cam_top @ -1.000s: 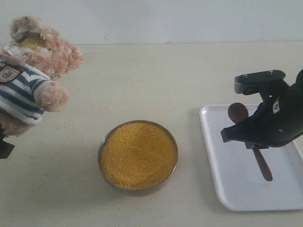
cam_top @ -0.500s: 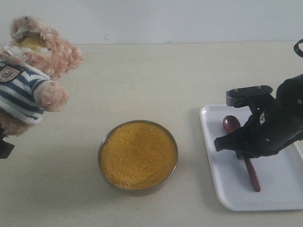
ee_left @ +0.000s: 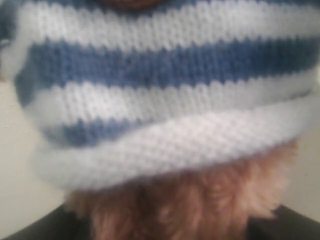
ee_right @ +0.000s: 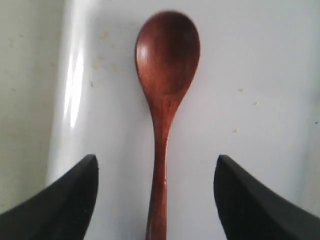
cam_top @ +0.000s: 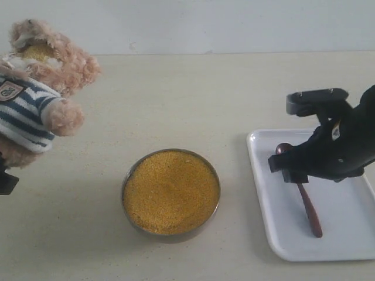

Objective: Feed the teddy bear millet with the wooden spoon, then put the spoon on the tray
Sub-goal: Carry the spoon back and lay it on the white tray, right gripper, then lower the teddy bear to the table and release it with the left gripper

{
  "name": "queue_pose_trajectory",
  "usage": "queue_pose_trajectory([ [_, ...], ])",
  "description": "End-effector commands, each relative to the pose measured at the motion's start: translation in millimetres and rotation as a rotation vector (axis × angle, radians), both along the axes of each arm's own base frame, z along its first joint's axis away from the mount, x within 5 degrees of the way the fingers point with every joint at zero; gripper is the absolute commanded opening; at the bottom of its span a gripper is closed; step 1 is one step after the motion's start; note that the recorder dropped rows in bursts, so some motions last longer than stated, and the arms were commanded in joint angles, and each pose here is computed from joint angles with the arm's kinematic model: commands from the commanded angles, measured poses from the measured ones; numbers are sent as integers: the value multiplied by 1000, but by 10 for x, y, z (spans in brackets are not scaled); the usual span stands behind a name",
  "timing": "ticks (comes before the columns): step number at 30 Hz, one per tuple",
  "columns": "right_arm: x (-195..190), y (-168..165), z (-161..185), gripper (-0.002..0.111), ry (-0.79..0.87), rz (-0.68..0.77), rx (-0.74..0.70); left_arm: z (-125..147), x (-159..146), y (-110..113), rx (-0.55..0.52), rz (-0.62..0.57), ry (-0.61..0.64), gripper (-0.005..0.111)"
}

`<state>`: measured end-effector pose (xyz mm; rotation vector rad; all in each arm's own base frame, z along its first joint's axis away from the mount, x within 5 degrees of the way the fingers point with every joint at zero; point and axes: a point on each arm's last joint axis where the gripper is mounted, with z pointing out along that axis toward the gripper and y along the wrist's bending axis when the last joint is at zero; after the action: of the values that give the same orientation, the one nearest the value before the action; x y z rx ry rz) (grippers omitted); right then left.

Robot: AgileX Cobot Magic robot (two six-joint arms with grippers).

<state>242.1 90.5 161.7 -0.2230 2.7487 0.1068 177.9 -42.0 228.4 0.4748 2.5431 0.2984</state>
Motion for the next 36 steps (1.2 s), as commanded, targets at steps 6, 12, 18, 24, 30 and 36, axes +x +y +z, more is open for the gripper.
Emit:
queue_pose_trajectory([
  [6,-478,-167,907,62,-221,1,110,-92,152,-147,-96,65,78,4],
  [12,-906,-319,1313,62,-359,43,153,-419,330,-222,-51,120,224,4],
  [18,-1076,-384,1321,62,-438,42,183,-661,479,-286,-44,215,305,4],
  [24,-1096,-356,1069,62,-405,16,239,-792,527,-335,-82,277,337,4],
  [30,-1100,-318,1073,62,-407,31,283,-882,534,-386,-131,305,369,8],
  [36,-1103,-319,1071,62,-405,37,278,-868,556,-395,-133,305,364,42],
])
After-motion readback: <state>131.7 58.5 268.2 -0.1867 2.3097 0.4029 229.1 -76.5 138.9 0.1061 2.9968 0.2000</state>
